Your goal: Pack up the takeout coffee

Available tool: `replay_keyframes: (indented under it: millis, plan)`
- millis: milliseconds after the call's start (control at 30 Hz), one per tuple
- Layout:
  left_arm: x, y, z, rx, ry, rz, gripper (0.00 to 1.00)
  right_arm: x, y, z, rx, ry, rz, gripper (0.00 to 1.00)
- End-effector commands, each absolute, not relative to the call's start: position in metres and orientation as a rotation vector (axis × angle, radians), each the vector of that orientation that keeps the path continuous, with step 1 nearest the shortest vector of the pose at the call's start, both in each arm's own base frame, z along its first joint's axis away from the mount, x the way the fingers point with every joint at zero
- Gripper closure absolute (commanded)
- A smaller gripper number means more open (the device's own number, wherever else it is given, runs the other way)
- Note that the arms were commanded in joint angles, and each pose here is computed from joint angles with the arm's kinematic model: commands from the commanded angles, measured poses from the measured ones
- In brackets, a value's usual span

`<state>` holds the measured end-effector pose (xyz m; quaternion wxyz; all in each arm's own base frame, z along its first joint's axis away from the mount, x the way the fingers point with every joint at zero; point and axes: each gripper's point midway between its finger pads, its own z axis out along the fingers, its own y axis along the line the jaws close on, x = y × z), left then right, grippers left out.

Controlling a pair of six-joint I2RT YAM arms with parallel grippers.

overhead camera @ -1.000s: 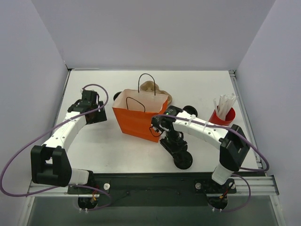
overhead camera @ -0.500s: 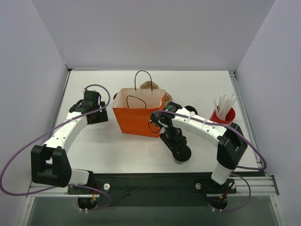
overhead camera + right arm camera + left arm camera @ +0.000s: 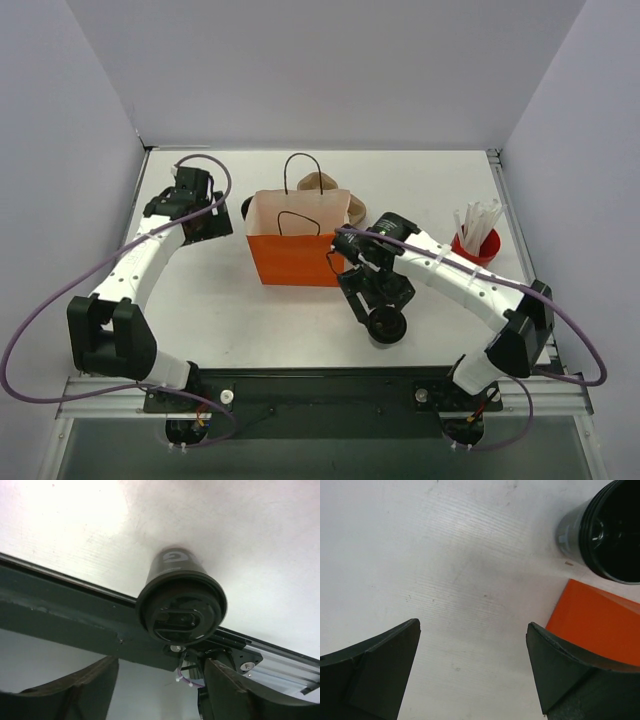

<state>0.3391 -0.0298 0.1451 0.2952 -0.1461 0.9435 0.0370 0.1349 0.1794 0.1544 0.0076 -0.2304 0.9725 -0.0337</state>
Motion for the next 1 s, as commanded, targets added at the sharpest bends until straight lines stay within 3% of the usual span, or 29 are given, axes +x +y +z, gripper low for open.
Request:
replay_keyframes:
  millis: [0, 67, 300, 700, 967]
  plan:
    - [0.344, -0.033, 0.168, -0.388, 2.511, 0.07, 0.03, 0.117, 0.131, 0.173, -0.423, 3.061, -0.352, 0.26]
    - [0.341, -0.046, 0.169, -0.391, 2.533, -0.012, 0.03, 0.127, 0.129, 0.165, -0.363, 3.01, -0.354, 0.21]
    - [0.343, -0.067, 0.182, -0.425, 2.513, -0.194, 0.03, 0.135, 0.134, 0.146, -0.325, 2.954, -0.253, 0.2]
    - [0.336, -0.062, 0.197, -0.539, 2.34, -0.249, 0.03, 0.138, 0.144, 0.127, -0.426, 2.855, -0.02, 0.18]
    - [0.345, -0.078, 0.191, -0.407, 2.342, -0.303, 0.03, 0.151, 0.142, 0.127, -0.508, 2.809, 0.01, 0.17]
